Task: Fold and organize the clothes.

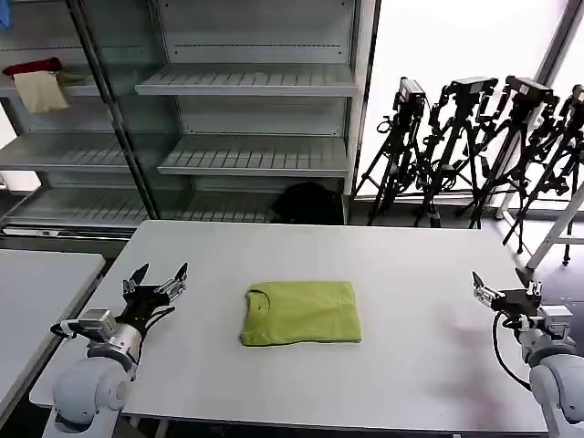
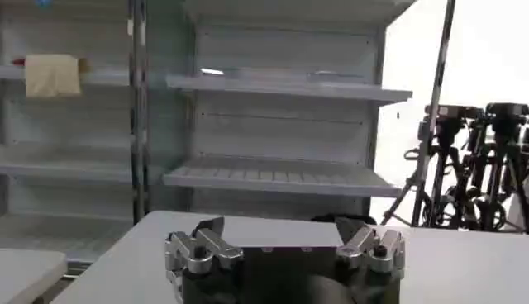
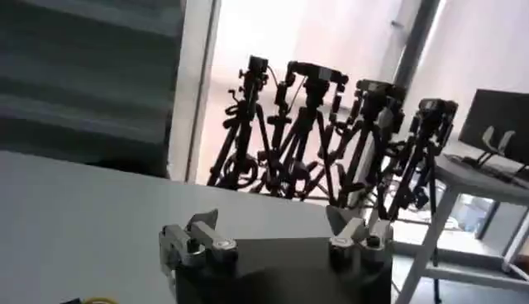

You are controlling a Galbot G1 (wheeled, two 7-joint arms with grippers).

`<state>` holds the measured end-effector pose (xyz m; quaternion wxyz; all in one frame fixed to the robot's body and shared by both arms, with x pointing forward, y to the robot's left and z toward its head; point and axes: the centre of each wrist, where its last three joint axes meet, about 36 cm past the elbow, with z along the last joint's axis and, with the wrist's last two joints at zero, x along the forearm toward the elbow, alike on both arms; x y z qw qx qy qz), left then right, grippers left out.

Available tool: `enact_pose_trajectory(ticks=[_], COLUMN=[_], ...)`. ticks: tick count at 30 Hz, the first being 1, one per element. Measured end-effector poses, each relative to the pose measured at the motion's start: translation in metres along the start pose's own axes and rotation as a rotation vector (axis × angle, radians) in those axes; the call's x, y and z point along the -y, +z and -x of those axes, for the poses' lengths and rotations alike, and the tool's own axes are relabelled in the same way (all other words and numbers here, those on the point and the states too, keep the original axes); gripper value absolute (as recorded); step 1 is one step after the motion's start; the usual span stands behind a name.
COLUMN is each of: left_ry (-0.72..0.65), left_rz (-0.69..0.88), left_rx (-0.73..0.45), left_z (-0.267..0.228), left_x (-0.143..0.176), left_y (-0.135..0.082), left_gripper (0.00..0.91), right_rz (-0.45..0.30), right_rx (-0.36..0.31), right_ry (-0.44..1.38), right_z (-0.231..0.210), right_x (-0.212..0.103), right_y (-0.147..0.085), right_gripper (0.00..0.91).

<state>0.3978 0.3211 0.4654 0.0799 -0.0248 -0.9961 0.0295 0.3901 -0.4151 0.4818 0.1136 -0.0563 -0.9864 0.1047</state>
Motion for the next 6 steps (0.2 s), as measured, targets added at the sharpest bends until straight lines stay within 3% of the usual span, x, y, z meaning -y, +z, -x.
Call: enact_pose_trajectory(ticks=[6], left_ry=[0.001], left_rz=[-0.01], left_rx=[-0.002], left_z=[-0.001], left_x=[-0.0008], left_y=[-0.0013], left_gripper=[0.907], right_rz=[0.008], right_rx=[0.001], right_ry=[-0.013], right_z=[-0.0026], right_x=[-0.0019], right_y=[-0.0017], right_gripper=[0.907])
